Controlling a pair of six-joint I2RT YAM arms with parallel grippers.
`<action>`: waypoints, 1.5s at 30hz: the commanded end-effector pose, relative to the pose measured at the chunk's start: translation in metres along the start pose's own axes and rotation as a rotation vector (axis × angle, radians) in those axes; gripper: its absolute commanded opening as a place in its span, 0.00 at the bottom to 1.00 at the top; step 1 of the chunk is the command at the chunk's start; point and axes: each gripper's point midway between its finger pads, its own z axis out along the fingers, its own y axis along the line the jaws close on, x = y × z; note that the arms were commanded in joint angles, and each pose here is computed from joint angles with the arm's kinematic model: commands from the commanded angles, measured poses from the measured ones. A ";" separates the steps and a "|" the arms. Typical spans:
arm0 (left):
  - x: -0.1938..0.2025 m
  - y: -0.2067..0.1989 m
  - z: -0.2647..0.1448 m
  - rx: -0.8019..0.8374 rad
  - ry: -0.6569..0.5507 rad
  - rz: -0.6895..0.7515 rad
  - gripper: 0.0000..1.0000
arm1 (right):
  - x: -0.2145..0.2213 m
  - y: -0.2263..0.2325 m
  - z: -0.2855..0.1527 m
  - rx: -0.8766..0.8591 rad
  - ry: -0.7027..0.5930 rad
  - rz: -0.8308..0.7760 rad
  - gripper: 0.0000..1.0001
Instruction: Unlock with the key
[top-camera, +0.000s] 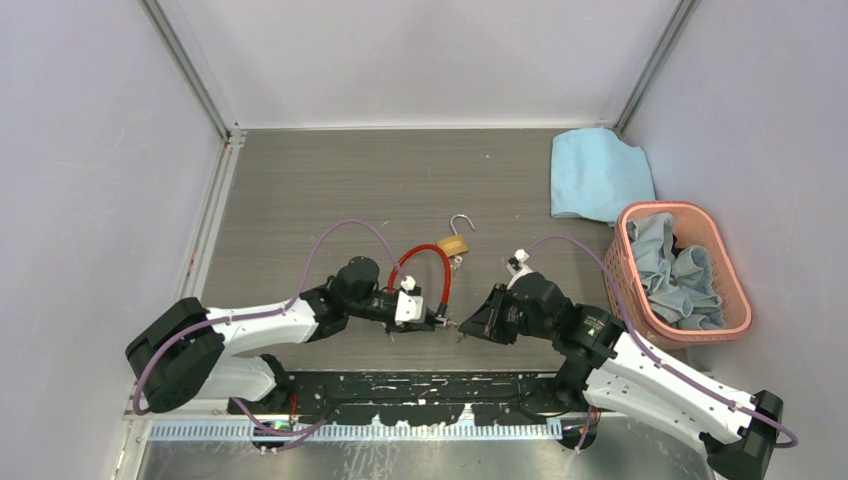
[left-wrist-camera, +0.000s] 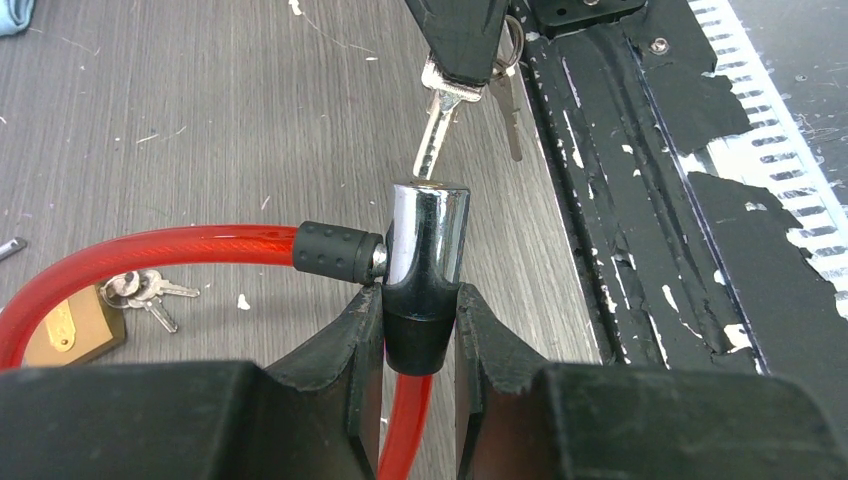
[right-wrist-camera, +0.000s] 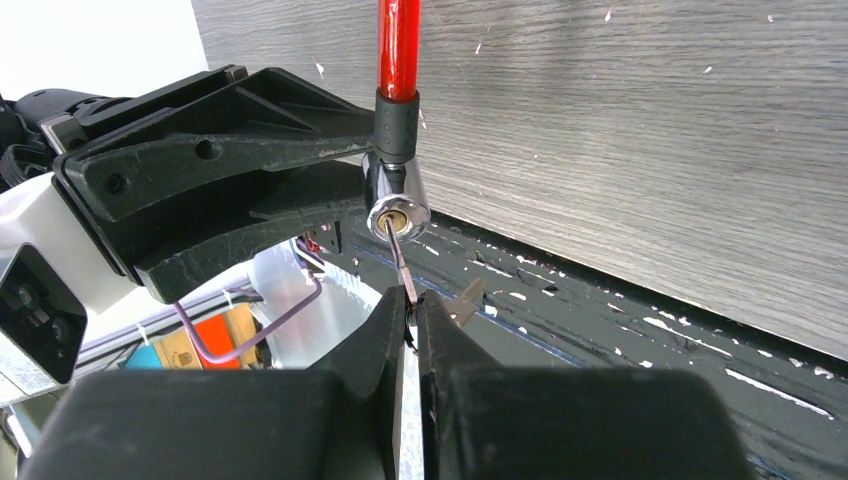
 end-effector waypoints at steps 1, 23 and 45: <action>-0.030 0.012 0.004 -0.014 -0.090 0.106 0.00 | -0.010 0.024 -0.006 -0.069 -0.033 -0.025 0.01; -0.032 0.021 0.004 -0.058 -0.083 0.114 0.00 | -0.005 0.012 -0.006 -0.042 -0.021 -0.003 0.01; -0.034 0.022 0.004 -0.059 -0.087 0.117 0.00 | -0.003 0.003 -0.001 -0.013 -0.015 -0.011 0.01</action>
